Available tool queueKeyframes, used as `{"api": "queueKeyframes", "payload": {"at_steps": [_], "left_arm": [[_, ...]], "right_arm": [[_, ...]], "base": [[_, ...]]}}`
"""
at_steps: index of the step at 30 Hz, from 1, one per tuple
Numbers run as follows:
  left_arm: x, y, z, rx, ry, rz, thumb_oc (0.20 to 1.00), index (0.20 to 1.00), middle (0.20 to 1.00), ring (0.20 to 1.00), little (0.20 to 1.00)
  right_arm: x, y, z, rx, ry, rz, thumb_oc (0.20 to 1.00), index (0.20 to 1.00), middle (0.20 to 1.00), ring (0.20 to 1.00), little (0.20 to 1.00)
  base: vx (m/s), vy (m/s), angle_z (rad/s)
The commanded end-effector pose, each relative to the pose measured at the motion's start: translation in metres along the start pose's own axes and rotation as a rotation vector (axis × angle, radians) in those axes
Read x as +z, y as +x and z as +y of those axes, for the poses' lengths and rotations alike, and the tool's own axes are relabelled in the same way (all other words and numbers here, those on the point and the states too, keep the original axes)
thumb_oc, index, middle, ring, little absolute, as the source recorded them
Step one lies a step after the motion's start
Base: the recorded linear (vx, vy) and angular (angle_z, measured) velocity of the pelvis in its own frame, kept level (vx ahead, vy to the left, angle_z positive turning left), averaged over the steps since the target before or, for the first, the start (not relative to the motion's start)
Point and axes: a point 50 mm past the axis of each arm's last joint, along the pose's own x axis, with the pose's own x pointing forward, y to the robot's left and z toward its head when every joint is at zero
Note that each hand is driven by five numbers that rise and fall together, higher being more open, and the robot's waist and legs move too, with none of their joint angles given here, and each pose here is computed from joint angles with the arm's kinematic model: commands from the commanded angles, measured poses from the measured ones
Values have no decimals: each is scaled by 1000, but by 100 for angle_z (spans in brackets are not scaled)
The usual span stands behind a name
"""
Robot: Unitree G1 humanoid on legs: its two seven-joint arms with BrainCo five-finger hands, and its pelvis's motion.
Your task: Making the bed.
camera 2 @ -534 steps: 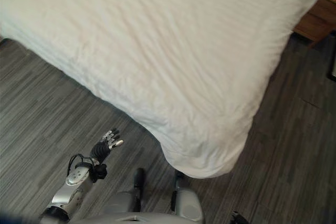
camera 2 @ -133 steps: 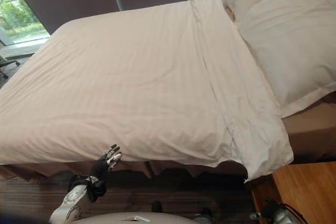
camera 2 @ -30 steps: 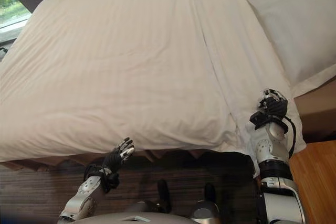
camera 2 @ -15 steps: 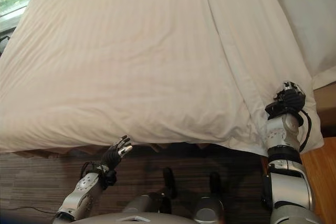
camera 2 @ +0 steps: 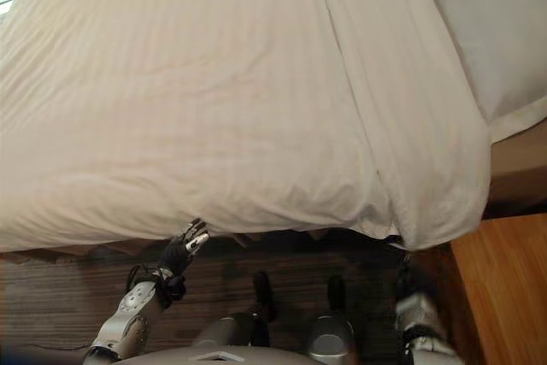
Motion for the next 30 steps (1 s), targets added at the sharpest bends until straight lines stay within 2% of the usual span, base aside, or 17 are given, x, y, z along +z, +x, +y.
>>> {"api": "queueKeyframes", "payload": {"at_steps": [1, 13, 21, 22, 23, 26, 30], "left_arm": [[18, 9, -10, -22, -62, -112, 1000, 1000, 1000, 1000, 1000], [18, 8, -3, 13, -65, -114, 1000, 1000, 1000, 1000, 1000], [13, 4, 13, 92, -44, -91, 1000, 1000, 1000, 1000, 1000], [13, 3, 13, 92, -43, -91, 1000, 1000, 1000, 1000, 1000], [8, 0, 20, 126, -31, -68, 1000, 1000, 1000, 1000, 1000], [2, -5, 28, 154, -3, -37, 1000, 1000, 1000, 1000, 1000], [-37, -28, 57, 249, 97, 160, 1000, 1000, 1000, 1000, 1000]], "right_arm": [[10, 1, 11, 41, -20, -44, 200, 200, 200, 200, 200], [18, -1, -1, 15, -41, -93, 200, 200, 200, 200, 200], [-7, -9, -15, 17, -133, -51, 200, 200, 200, 200, 200], [-8, -9, -15, 17, -133, -50, 369, 369, 369, 369, 369], [-22, -13, -18, 31, -149, -12, 1000, 1000, 1000, 1000, 1000], [-34, -17, -19, 60, -177, 20, 1000, 1000, 1000, 1000, 1000], [-64, -27, -24, 95, -239, 108, 1000, 1000, 1000, 1000, 1000]], "base": [[-3, 17, -25], [-1, 11, -6], [16, -13, 7], [28, -2, 7], [0, 0, 0], [3, 6, 5], [0, 38, 36]]}}
